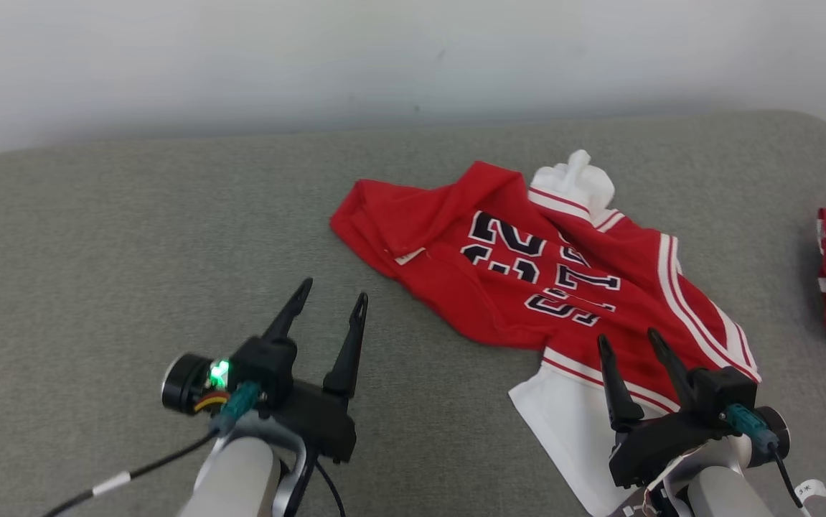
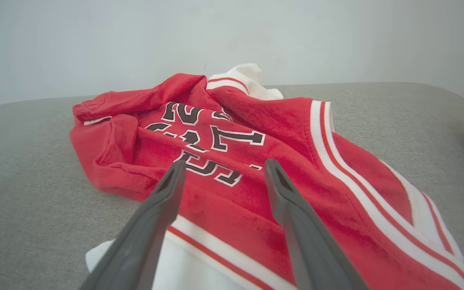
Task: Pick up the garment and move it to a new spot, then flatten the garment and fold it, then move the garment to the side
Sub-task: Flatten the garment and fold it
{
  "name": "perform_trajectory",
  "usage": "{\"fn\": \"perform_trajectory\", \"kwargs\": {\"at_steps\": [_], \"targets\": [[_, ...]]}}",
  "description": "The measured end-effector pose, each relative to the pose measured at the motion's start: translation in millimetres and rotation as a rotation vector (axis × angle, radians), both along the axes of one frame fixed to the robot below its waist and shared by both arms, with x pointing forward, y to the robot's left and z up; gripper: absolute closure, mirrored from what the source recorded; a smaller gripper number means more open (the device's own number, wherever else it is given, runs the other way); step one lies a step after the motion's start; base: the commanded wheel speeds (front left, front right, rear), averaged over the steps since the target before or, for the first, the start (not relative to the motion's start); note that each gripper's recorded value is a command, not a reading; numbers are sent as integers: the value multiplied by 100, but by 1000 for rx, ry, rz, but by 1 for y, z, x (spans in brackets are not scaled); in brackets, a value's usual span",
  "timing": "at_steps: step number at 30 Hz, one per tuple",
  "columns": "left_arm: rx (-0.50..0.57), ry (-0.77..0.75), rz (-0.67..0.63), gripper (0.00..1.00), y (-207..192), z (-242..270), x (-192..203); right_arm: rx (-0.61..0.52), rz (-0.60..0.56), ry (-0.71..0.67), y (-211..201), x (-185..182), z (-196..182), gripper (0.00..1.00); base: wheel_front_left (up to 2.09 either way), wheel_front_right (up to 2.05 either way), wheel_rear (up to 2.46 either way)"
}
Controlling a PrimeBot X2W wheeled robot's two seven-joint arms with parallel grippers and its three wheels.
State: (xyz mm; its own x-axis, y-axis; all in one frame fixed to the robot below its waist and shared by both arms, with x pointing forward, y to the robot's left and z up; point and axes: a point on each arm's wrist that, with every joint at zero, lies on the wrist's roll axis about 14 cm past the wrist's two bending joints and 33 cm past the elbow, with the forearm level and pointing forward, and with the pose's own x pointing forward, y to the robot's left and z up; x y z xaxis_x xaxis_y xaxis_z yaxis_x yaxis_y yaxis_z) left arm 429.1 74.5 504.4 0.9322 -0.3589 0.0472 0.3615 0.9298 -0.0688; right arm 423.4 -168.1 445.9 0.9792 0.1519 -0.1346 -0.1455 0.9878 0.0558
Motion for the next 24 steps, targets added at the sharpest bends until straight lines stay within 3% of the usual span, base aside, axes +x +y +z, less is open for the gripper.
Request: {"fn": "perform_trajectory", "kwargs": {"at_steps": [3,10,24], "targets": [[26,-18,-65,0,-22,7,28,-1,-44,8,-16,-3,-4,0,0,0,0],[139,106,-188,0,-67,-34,77,9,-149,18,-50,-13,-8,0,0,0,0],[170,264,-155,0,-90,-93,111,-14,-277,50,-92,-28,-18,0,0,0,0]]}}
